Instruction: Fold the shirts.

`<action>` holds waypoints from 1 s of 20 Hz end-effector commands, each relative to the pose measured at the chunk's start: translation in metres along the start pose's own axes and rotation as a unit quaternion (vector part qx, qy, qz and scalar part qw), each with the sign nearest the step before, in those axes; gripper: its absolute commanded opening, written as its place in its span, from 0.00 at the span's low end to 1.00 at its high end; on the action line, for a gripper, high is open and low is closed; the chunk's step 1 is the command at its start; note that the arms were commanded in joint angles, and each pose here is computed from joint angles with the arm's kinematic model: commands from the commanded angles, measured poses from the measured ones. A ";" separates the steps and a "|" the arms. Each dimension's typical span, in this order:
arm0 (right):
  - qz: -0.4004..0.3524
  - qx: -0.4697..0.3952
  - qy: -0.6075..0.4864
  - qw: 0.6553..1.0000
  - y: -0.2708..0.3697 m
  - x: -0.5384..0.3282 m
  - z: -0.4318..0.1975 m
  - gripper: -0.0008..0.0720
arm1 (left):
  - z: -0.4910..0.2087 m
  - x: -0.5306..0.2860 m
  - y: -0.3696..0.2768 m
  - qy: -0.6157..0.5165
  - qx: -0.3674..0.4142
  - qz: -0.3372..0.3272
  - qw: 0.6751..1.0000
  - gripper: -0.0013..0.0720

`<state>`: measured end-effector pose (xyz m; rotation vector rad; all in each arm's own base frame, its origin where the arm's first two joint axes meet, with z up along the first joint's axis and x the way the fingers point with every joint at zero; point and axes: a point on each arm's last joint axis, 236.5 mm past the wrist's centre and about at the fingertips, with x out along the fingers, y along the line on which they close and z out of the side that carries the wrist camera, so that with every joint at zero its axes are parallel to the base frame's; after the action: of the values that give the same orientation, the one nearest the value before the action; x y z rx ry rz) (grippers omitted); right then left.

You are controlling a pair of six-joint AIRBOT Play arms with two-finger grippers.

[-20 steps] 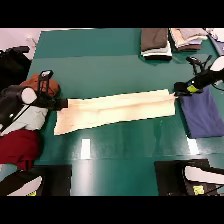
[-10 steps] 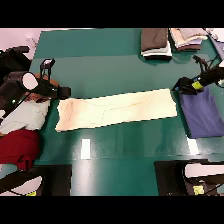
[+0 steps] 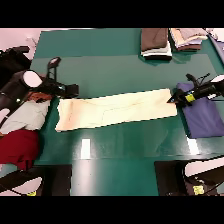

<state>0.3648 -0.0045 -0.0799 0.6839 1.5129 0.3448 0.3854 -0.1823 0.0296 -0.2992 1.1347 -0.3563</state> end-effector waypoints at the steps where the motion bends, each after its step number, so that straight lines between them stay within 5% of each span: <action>1: -0.001 -0.020 -0.007 1.000 0.010 0.016 0.008 0.15 | -0.015 0.031 -0.041 0.013 0.028 -0.029 0.999 0.04; 2: 0.003 -0.032 -0.010 0.999 0.020 0.010 0.012 0.04 | -0.018 0.041 -0.055 0.009 0.032 -0.039 0.999 0.04; 12: -0.005 -0.244 -0.152 0.958 0.222 -0.115 0.008 0.04 | -0.044 0.152 -0.150 0.077 0.093 -0.078 0.990 0.04; 20: 0.026 -0.332 -0.161 0.929 0.315 -0.118 -0.039 0.04 | -0.044 0.165 -0.161 0.082 0.089 -0.088 0.989 0.04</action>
<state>0.3935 0.1483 0.1894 0.2357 1.0003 0.6628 0.3840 -0.3950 -0.0619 -0.2113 1.2393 -0.6353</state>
